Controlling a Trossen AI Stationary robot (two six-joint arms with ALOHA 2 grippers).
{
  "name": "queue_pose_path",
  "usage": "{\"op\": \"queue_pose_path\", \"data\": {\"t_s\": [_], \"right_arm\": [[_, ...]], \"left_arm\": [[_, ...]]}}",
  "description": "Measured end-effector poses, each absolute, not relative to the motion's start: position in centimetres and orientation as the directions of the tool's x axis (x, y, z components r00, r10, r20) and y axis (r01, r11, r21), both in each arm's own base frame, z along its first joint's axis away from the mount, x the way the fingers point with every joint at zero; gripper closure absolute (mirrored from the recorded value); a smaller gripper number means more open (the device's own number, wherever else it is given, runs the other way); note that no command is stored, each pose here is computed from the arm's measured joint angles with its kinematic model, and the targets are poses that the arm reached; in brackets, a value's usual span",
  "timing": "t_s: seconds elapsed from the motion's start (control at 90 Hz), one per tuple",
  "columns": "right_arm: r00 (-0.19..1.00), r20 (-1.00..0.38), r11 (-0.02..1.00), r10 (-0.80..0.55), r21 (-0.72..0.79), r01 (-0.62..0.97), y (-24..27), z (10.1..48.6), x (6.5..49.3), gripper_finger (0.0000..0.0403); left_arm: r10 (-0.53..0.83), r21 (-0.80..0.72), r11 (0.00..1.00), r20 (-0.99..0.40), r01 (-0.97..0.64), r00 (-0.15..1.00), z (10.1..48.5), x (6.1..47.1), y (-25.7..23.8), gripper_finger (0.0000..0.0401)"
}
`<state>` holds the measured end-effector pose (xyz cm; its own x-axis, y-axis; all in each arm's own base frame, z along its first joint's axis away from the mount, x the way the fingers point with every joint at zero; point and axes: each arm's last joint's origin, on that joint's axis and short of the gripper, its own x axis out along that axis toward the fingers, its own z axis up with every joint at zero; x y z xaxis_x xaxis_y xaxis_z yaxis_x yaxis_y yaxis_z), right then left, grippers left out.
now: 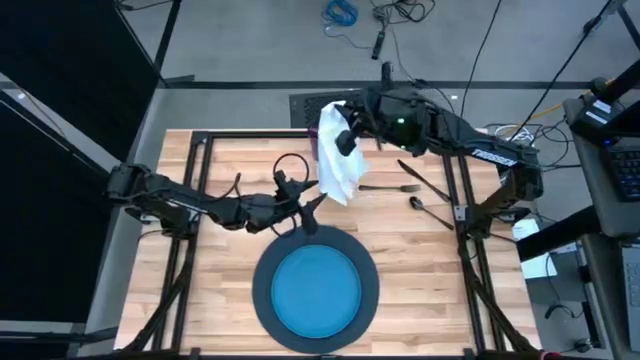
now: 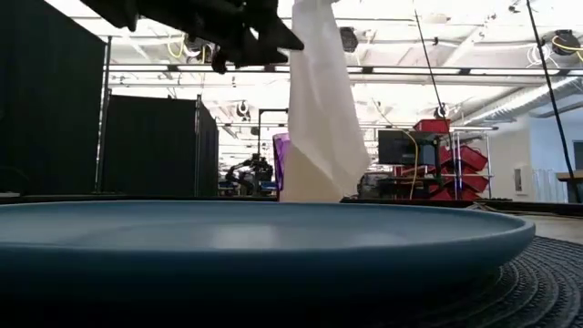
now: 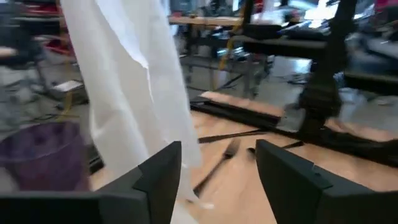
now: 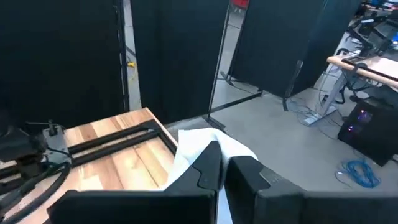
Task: Set table place
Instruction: Fold the white table napkin on the table
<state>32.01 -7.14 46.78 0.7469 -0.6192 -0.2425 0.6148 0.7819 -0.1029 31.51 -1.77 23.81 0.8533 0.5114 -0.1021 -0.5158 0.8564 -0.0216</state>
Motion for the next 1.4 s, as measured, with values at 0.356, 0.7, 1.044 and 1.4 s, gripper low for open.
{"op": "queue_pose_path", "data": {"t_s": [0.356,0.7,1.044,1.4], "right_arm": [[0.743,-0.263,0.784,-0.616,-0.112,0.61,-7.4,45.5,33.8,0.0403],[0.763,-0.274,0.808,-0.585,-0.117,0.578,-7.1,45.5,33.7,0.0403],[0.788,-0.256,0.827,-0.559,-0.103,0.553,-6.9,45.7,33.9,0.0403],[0.805,-0.257,0.843,-0.535,-0.091,0.531,-6.6,45.7,33.9,0.0403]], "left_arm": [[0.626,0.042,0.777,-0.144,-0.628,0.766,20.6,33.0,-0.3,0.0211],[0.659,0.06,0.75,-0.158,-0.659,0.736,20.0,33.1,0.7,0.0211],[0.669,0.043,0.74,-0.154,-0.672,0.727,20.1,33.1,1.6,0.0211],[0.64,0.005,0.762,-0.158,-0.648,0.752,20.4,33.4,2.1,0.0225]]}}
